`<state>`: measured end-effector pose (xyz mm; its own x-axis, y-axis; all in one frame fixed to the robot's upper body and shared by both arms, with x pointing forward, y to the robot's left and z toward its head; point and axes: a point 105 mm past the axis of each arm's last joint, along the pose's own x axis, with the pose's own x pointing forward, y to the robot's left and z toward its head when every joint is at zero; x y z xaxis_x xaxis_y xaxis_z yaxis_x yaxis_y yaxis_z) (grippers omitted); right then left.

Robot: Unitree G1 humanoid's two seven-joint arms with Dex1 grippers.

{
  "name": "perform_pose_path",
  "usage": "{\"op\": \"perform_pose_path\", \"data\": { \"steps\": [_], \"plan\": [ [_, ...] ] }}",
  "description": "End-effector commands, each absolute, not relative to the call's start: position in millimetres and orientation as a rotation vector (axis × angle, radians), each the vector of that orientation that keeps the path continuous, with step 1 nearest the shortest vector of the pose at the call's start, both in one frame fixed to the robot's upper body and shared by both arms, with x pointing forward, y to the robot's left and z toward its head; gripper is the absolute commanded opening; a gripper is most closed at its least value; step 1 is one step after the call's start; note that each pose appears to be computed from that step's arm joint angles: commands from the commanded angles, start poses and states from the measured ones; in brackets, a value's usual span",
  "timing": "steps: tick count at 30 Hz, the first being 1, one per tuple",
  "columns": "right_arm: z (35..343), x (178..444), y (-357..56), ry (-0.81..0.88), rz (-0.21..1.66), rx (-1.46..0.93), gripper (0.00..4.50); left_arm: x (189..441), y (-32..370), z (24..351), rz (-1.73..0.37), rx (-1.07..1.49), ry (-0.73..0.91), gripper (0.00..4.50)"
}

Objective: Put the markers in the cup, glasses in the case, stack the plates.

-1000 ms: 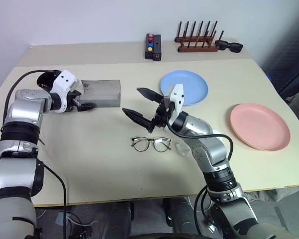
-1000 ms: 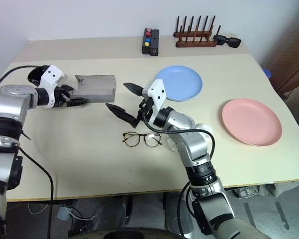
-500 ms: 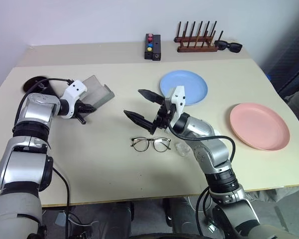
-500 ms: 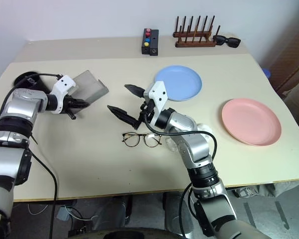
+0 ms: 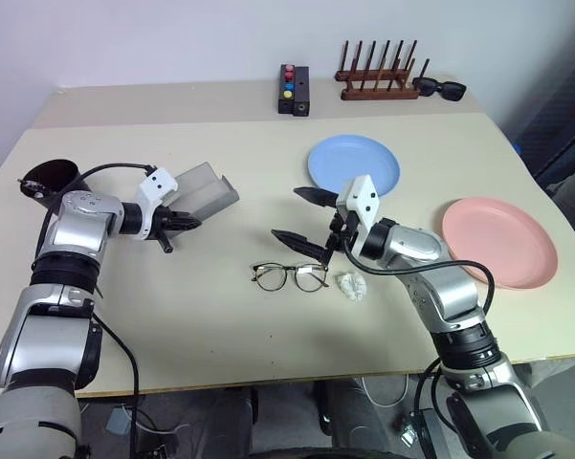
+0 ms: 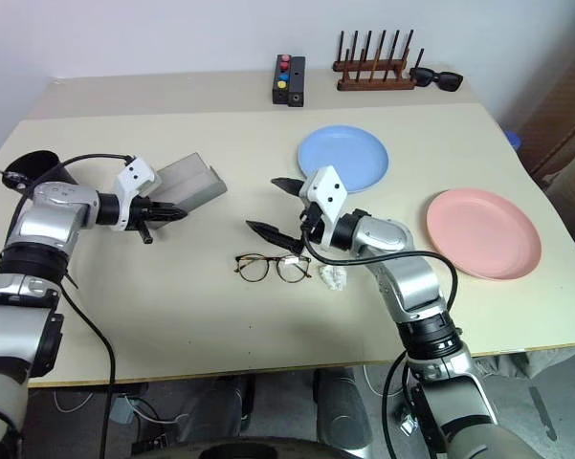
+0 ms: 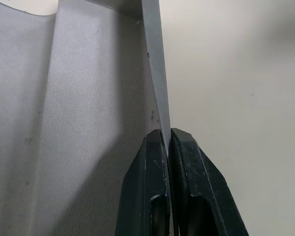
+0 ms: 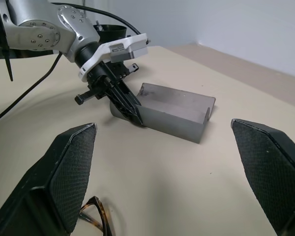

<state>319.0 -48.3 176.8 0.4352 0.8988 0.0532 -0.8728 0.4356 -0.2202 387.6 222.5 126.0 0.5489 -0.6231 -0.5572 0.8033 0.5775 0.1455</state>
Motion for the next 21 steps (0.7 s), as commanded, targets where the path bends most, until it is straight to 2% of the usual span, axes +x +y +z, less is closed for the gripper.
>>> {"op": "perform_pose_path", "data": {
  "steps": [1,11,21],
  "plan": [
    [189,313,-50,-0.222,1.127,-0.183,4.50,382,210,144,-0.957,0.405,0.395,0.20],
    [165,301,-77,-0.075,1.200,-0.343,4.50,344,171,146,-1.231,0.534,0.359,0.20],
    [163,294,-86,-0.050,1.186,-0.356,4.50,338,147,137,-1.310,0.626,0.358,0.20]
  ]
}}
